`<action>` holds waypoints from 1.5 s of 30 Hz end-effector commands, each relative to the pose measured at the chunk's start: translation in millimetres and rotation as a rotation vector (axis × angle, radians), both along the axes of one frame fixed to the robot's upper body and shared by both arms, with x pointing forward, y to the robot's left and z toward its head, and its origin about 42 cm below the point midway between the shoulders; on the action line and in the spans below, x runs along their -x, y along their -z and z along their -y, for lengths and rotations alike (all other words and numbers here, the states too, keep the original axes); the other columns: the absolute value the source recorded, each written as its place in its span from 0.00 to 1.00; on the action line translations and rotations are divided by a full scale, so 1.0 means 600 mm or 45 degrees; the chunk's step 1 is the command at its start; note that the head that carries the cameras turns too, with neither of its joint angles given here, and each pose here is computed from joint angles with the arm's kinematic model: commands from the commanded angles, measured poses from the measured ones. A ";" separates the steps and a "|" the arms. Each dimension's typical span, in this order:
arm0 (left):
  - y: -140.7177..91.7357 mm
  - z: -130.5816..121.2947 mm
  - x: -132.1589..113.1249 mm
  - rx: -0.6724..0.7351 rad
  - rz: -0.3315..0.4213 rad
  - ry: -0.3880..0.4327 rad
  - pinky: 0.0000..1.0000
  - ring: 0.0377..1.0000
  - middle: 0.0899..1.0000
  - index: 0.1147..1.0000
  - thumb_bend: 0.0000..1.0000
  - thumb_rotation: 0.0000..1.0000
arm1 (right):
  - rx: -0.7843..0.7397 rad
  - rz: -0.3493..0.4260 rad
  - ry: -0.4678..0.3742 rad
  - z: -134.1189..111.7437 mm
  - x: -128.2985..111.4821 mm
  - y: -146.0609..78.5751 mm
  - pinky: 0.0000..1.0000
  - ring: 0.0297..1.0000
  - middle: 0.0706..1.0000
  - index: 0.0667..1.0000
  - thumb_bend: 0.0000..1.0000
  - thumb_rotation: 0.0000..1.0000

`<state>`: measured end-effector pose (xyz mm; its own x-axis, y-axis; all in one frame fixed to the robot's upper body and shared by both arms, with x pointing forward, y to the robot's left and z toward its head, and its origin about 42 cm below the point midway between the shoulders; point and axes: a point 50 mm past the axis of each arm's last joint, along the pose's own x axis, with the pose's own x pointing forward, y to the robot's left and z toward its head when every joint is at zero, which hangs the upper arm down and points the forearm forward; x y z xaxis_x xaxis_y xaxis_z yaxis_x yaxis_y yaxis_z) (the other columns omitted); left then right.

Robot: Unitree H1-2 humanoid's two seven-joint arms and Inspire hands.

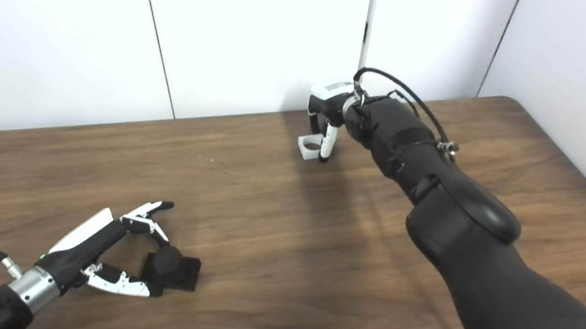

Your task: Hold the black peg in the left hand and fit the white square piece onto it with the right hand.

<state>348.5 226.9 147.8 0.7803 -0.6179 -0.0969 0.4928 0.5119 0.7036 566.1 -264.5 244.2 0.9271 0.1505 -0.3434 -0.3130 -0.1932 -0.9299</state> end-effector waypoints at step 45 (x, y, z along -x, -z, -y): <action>0.014 -0.007 -0.004 -0.085 -0.113 0.000 0.98 1.00 0.98 0.43 0.52 0.06 | -0.238 0.188 -0.428 -0.030 0.089 -0.096 0.92 0.91 0.81 0.44 0.52 0.14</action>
